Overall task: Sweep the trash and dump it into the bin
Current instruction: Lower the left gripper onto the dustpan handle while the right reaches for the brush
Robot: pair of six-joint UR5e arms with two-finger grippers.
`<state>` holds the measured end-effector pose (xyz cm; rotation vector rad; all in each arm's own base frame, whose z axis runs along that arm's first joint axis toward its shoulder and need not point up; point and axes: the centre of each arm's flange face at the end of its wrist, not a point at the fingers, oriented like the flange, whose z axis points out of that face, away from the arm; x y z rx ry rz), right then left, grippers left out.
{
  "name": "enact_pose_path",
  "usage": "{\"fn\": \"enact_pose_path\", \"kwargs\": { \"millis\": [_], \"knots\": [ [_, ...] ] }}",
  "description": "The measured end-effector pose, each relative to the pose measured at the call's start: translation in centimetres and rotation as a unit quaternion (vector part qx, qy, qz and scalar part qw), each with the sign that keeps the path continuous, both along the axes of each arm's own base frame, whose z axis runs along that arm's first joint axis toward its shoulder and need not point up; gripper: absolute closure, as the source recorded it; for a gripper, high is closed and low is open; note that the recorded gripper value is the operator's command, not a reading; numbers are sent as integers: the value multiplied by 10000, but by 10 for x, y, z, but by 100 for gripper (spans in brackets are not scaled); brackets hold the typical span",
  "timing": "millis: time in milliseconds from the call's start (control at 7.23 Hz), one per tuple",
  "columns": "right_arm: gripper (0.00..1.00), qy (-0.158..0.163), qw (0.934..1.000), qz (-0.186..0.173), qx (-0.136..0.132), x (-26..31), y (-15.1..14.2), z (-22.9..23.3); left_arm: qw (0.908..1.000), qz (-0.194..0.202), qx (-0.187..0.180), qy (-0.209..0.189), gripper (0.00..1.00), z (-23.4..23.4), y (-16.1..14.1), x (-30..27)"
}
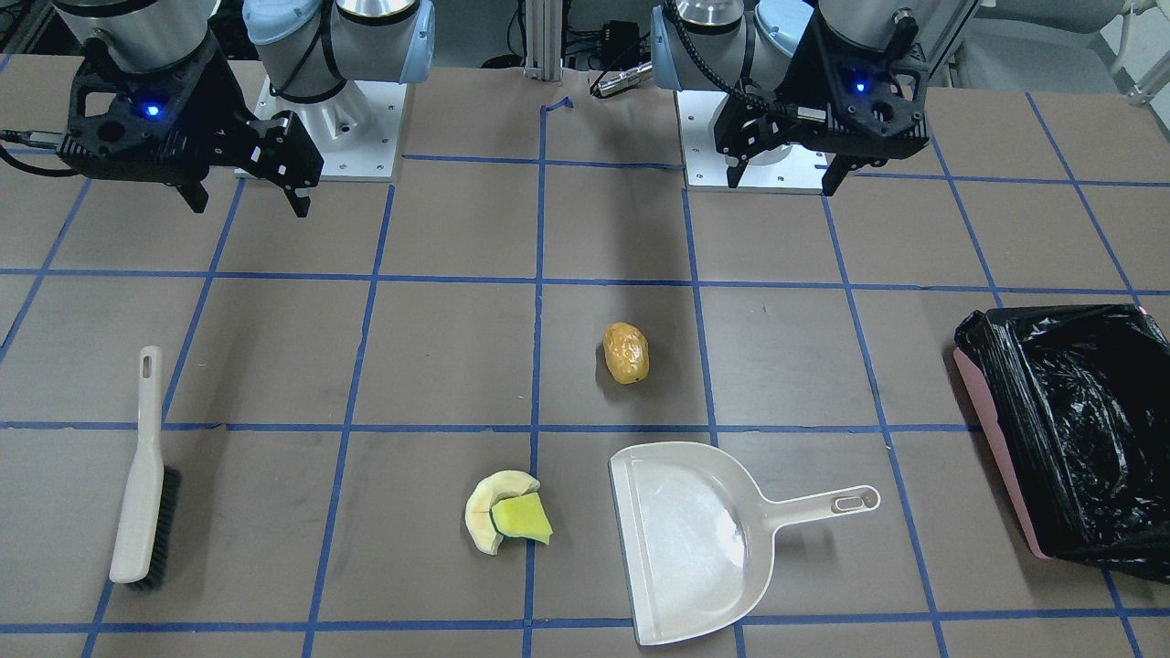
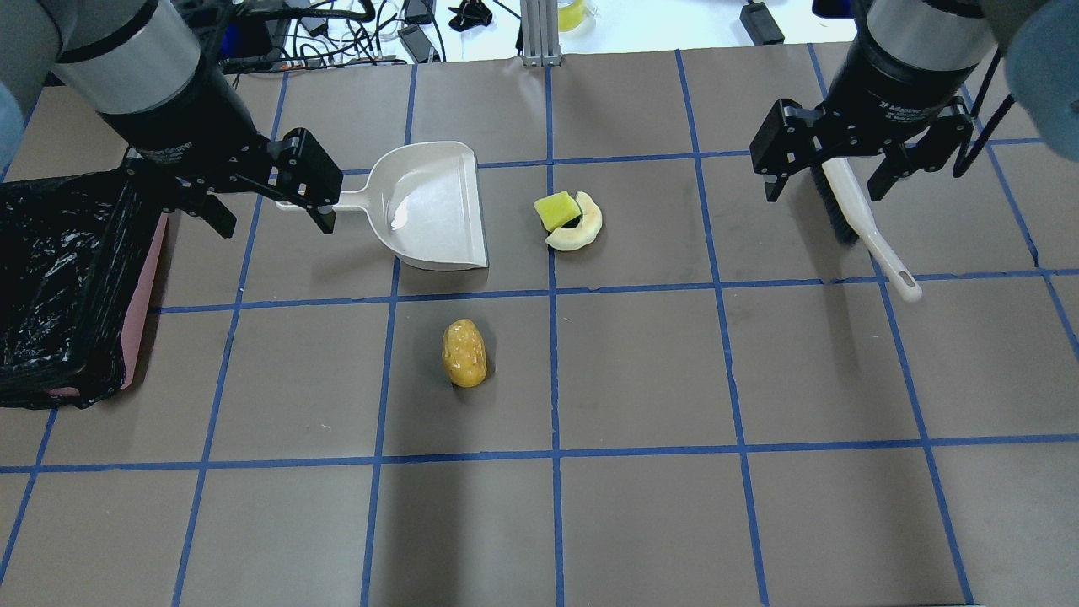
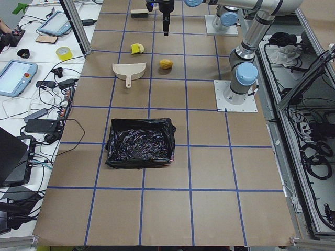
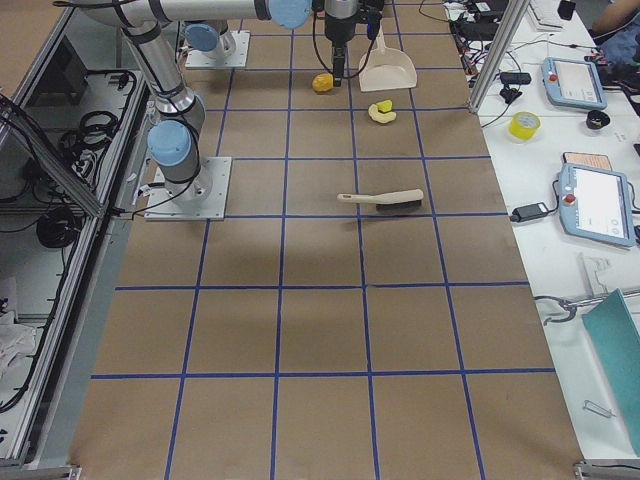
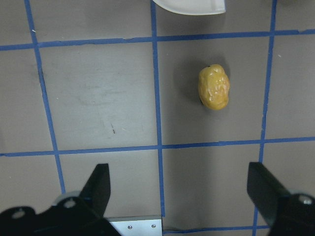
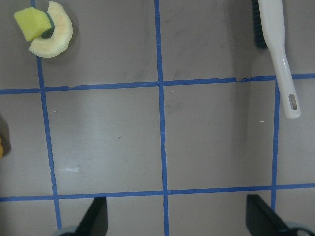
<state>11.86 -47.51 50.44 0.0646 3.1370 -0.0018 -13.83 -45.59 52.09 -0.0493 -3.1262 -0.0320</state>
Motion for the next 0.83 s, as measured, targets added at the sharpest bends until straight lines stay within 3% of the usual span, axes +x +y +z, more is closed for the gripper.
{"fn": "enact_pose_path", "kwargs": {
  "millis": [415, 830],
  "knots": [
    [0, 10, 10000, 1, 12, -3, -5, -5, 9998, -107, -154, 68, 0, -8, -14, 4],
    [0, 191, 9996, 147, 173, -11, -20, -28, 9899, -1282, -610, 41, 0, -46, -69, 49]
  ]
}}
